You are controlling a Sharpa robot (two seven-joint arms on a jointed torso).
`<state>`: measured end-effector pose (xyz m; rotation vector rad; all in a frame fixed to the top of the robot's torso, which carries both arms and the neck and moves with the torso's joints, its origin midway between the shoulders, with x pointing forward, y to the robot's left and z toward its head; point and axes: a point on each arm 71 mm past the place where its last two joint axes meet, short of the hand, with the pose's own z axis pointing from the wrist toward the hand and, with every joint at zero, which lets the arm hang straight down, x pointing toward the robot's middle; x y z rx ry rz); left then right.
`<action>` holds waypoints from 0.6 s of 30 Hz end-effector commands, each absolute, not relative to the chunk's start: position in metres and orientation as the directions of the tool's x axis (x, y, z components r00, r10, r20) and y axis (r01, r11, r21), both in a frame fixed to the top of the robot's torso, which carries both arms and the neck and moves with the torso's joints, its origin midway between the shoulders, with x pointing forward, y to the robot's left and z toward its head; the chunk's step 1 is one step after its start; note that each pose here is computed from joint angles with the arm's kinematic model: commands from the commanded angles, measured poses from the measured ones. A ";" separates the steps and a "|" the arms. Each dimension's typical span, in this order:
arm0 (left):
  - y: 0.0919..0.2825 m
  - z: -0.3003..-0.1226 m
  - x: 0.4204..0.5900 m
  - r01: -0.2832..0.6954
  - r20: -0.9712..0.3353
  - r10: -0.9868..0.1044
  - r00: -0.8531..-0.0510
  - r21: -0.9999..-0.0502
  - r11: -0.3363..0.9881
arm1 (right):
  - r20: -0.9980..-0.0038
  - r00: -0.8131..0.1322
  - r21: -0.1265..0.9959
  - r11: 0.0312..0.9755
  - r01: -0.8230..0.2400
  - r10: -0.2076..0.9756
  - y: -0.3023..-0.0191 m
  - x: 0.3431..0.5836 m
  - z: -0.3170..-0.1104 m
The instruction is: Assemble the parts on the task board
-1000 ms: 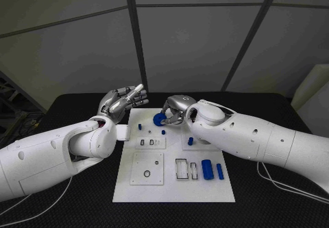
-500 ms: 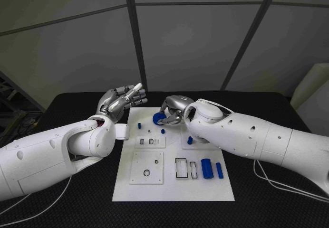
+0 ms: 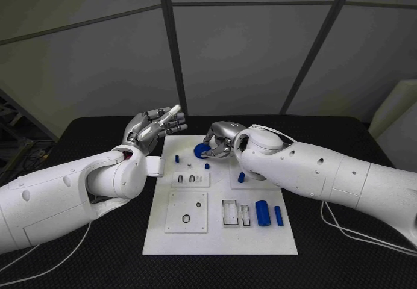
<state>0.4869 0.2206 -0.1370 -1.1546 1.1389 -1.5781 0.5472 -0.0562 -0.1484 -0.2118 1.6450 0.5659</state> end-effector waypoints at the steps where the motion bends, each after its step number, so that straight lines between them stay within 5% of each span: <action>1: 0.220 -0.135 0.487 0.126 0.192 -0.955 -0.224 -0.966 -0.224 | -0.957 -0.085 0.286 0.841 -0.459 0.278 -0.062 0.546 -0.141; 7: 0.222 -0.135 0.487 0.127 0.192 -0.956 -0.222 -0.966 -0.223 | -0.907 -0.043 0.377 0.762 -0.526 0.419 -0.082 0.536 -0.131; 18: 0.227 -0.135 0.487 0.128 0.188 -0.959 -0.213 -0.967 -0.218 | -0.799 -0.124 0.569 0.671 -0.475 0.589 -0.184 0.526 -0.128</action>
